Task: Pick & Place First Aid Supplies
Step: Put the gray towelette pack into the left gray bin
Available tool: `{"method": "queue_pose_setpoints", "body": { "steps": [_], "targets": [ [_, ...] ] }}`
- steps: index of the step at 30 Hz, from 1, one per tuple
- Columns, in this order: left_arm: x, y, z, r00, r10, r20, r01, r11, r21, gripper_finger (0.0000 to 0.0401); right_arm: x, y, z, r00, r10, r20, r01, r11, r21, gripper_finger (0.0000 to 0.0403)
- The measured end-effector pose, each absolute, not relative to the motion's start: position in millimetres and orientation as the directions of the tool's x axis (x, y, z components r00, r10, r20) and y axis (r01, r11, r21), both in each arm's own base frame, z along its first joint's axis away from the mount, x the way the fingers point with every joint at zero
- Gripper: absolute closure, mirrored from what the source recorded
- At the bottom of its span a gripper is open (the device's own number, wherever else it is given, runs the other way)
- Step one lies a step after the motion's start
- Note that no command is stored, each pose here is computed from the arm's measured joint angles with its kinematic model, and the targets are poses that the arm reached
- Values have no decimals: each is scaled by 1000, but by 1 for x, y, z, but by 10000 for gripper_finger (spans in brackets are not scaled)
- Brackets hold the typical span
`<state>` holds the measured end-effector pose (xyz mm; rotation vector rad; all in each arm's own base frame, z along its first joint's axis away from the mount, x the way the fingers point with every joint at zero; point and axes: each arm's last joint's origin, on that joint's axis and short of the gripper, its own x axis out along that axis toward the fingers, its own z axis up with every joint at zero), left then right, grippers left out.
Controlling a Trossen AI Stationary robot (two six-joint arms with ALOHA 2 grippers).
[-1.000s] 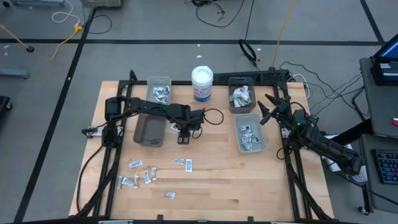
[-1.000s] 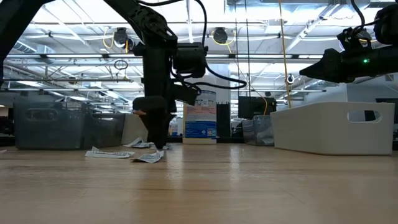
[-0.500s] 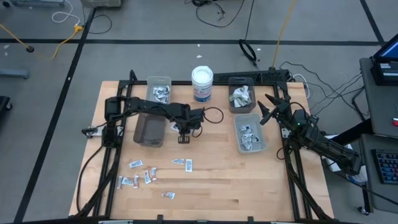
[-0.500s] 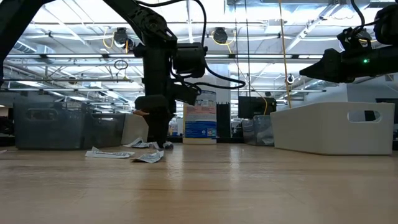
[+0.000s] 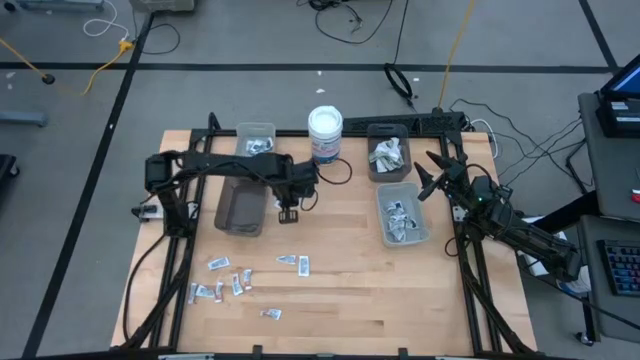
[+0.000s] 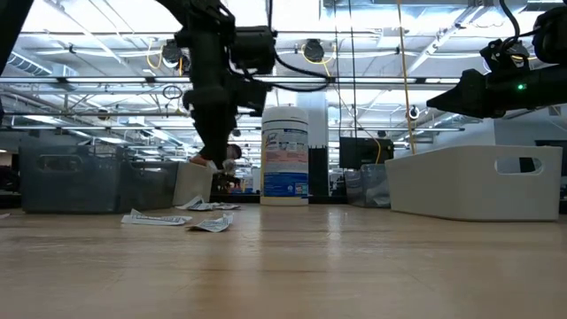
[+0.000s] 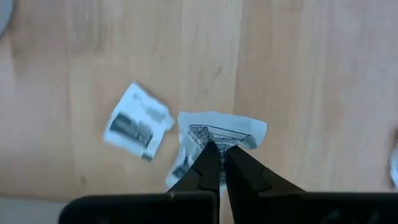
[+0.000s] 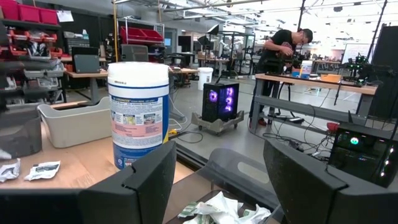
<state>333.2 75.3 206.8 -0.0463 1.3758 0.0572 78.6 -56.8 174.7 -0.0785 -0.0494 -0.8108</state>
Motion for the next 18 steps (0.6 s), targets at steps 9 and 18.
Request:
{"method": "queue_pose_setpoints", "body": {
  "steps": [9, 18],
  "targets": [
    [309, 75, 238, 194, 6, -981, -61, 998, -6, 394, 79, -57, 175, 688, -722, 74, 726, 686, -51, 165],
    [296, 95, 246, 186, 6, -982, -158, 987, -24, 394, 79, -57, 175, 688, -722, 74, 725, 686, -52, 165]
  ]
}}
